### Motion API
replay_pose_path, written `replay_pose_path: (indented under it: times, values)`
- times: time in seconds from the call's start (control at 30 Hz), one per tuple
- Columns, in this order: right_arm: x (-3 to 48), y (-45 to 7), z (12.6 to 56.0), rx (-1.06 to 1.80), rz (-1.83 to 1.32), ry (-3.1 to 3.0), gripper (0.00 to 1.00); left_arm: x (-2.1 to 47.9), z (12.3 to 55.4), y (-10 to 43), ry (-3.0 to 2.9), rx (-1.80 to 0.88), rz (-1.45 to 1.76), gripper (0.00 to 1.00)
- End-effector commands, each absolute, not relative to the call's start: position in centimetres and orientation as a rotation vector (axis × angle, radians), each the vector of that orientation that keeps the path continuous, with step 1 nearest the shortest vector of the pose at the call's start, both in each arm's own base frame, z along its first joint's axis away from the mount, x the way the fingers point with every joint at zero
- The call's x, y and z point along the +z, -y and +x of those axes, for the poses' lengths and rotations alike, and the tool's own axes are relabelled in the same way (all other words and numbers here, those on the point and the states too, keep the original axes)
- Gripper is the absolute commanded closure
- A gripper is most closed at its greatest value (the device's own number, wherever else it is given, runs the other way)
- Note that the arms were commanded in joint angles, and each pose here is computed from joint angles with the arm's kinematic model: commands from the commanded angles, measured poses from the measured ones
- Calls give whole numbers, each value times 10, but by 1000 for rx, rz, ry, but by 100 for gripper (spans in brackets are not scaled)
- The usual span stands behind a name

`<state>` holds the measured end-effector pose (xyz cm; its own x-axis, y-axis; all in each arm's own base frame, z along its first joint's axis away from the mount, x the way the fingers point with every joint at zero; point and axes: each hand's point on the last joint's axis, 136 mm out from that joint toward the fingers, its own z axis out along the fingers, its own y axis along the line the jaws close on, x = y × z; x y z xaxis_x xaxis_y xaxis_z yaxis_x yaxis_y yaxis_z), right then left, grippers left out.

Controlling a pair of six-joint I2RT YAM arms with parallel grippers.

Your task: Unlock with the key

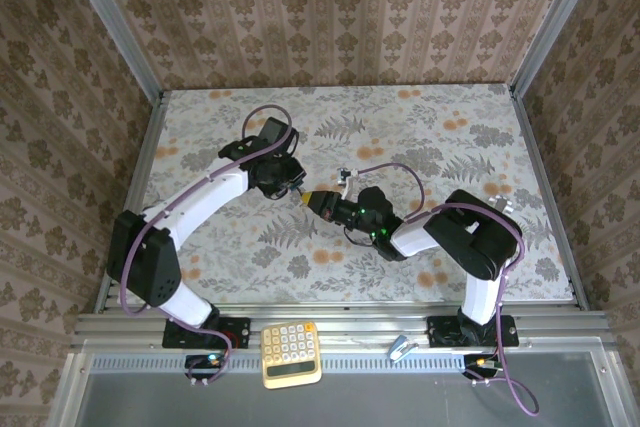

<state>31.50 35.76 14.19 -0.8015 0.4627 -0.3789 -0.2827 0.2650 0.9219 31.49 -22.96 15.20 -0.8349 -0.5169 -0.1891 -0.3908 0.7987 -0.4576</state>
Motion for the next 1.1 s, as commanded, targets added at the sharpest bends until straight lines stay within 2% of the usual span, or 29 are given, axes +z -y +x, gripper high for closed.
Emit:
replay_pose_path:
  times: [0.0,1.07]
  values:
    - [148,-361,320,1591,157,-1916,100,149,312,233,-2700,-588,-667,71]
    - [168,-345,330,1447,131,-1891,100,137,302,251,-2745,-628,-667,72]
